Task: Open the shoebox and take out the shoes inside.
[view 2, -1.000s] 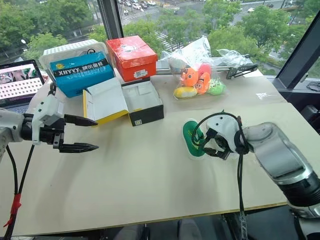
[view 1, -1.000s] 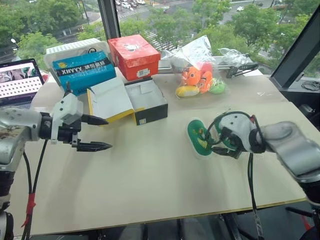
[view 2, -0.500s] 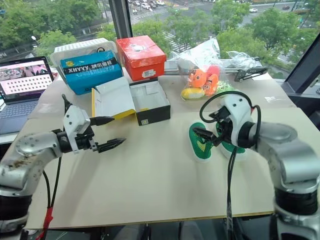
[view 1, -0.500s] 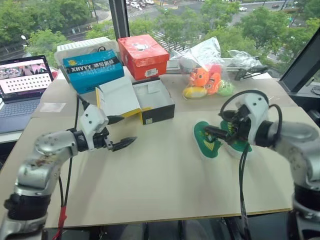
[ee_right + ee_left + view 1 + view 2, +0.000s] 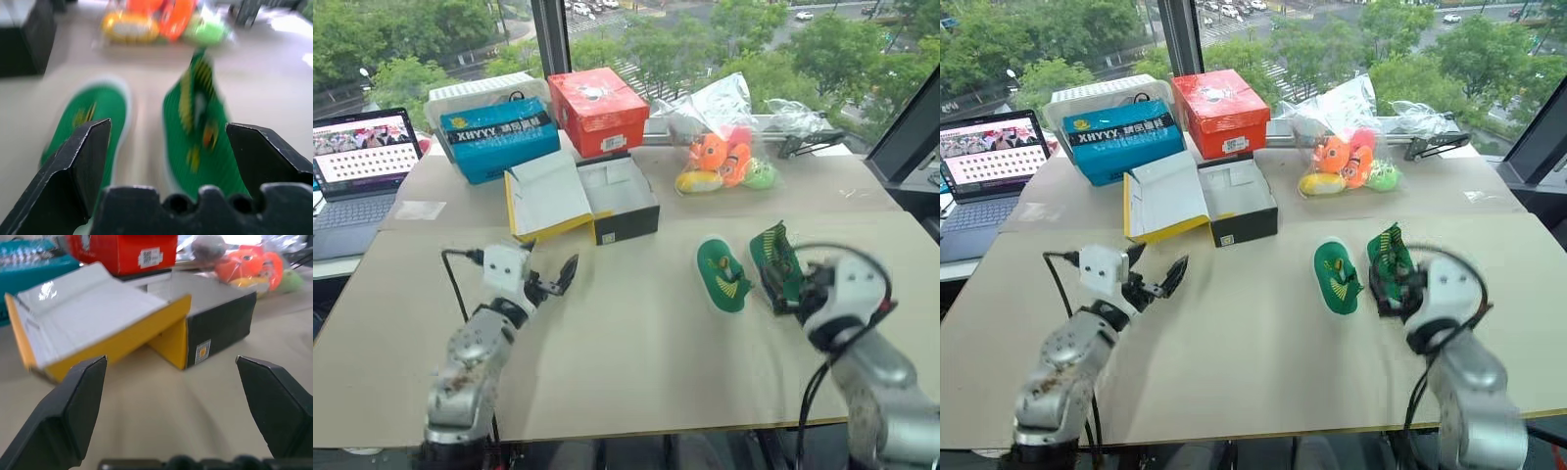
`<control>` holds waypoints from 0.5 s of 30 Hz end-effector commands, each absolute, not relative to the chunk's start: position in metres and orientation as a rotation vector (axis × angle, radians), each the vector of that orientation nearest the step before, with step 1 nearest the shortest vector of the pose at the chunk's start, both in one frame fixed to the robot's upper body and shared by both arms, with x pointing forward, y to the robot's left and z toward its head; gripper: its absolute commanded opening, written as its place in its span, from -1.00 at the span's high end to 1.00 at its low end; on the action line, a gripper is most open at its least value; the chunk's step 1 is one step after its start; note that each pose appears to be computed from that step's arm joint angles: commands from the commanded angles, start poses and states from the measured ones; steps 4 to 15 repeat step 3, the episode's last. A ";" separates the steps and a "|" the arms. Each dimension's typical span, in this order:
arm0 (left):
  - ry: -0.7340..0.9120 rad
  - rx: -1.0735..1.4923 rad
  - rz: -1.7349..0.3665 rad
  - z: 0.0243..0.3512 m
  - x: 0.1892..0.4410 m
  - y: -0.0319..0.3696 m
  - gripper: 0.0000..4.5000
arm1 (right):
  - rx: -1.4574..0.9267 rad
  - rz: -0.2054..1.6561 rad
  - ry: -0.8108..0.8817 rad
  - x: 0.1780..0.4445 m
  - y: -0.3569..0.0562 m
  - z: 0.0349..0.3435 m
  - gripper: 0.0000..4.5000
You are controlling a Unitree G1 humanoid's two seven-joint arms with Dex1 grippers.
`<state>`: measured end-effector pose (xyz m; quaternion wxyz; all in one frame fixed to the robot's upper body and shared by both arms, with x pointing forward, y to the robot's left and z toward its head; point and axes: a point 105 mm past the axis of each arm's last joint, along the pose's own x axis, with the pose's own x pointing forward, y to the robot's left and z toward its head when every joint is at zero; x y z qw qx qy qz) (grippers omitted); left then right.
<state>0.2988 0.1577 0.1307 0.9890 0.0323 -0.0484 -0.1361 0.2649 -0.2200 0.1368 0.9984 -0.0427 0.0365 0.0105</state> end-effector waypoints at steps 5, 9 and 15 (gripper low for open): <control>-0.075 0.127 -0.206 0.107 0.291 0.160 -1.00 | -0.145 -0.002 0.026 0.261 -0.213 0.122 -0.97; -0.075 0.127 -0.206 0.107 0.291 0.160 -1.00 | -0.145 -0.002 0.026 0.261 -0.213 0.122 -0.97; -0.075 0.127 -0.206 0.107 0.291 0.160 -1.00 | -0.145 -0.002 0.026 0.261 -0.213 0.122 -0.97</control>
